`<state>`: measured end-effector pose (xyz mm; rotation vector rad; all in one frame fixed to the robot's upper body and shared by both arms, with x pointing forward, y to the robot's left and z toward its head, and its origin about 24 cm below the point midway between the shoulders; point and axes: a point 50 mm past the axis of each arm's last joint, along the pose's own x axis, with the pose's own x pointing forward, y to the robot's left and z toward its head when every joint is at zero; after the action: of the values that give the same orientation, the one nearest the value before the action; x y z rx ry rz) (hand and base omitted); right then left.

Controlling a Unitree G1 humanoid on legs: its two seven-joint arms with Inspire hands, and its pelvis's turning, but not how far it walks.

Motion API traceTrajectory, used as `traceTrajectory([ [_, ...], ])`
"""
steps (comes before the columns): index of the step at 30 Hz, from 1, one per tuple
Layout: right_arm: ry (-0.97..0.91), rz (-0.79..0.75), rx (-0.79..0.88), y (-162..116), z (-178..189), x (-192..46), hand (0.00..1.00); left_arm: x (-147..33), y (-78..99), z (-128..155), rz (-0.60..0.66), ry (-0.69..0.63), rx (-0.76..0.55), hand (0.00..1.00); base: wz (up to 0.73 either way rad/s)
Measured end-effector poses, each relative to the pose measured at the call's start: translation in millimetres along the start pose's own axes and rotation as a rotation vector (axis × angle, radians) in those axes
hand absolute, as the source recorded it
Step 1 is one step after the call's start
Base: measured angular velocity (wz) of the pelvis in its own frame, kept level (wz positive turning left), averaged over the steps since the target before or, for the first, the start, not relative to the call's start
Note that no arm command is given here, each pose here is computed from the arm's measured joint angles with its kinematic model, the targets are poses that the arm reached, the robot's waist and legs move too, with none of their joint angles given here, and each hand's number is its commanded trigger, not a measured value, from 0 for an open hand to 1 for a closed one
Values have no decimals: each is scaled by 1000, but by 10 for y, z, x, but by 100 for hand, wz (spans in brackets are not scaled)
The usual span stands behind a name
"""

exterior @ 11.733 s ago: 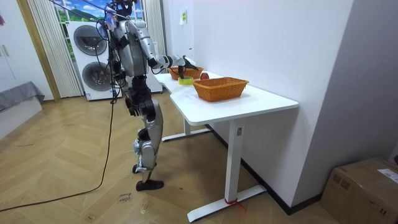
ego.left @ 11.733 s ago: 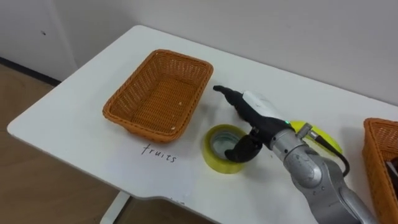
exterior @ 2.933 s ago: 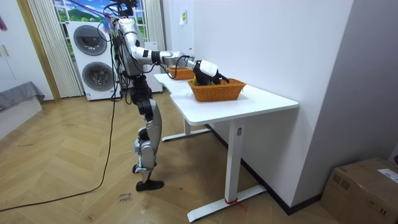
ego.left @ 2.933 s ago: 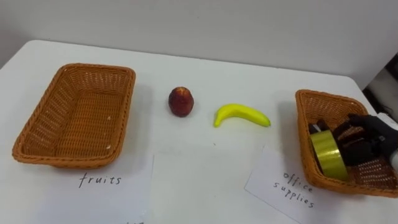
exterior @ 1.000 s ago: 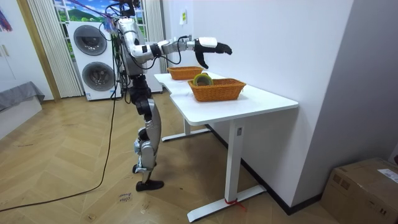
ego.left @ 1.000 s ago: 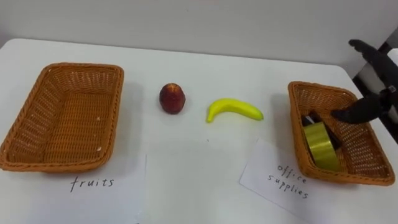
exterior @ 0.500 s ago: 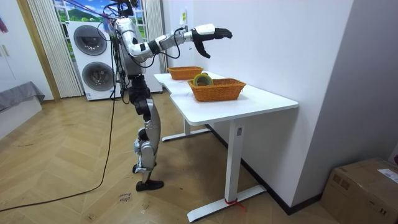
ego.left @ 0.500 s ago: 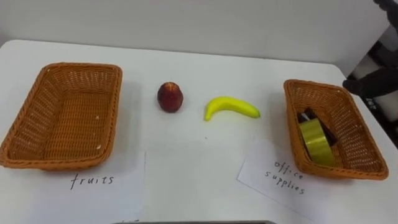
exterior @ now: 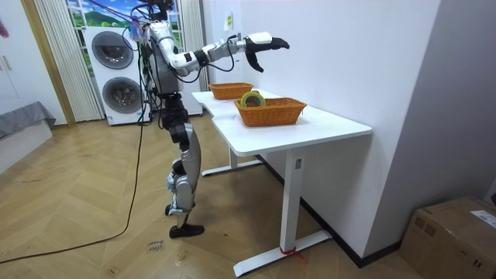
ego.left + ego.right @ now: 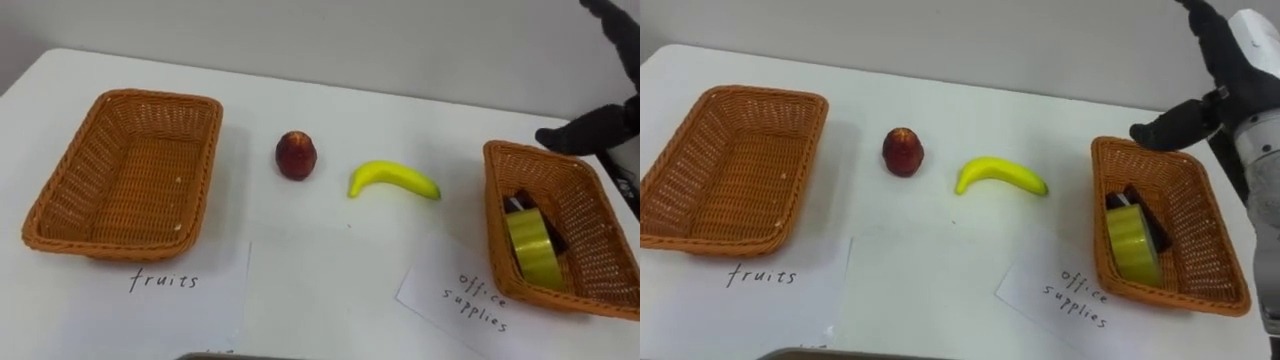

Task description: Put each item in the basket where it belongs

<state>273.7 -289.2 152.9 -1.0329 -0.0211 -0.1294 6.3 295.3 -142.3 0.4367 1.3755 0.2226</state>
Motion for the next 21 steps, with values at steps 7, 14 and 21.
traceTrajectory([
  [7,10,39,0,95,-19,15,0,7,33,33,9,-9,2,0,5],
  [14,16,93,-6,226,-29,28,0,9,44,41,6,-10,4,0,17],
  [21,75,190,-9,462,-155,33,0,14,71,43,-7,-3,9,0,15],
])
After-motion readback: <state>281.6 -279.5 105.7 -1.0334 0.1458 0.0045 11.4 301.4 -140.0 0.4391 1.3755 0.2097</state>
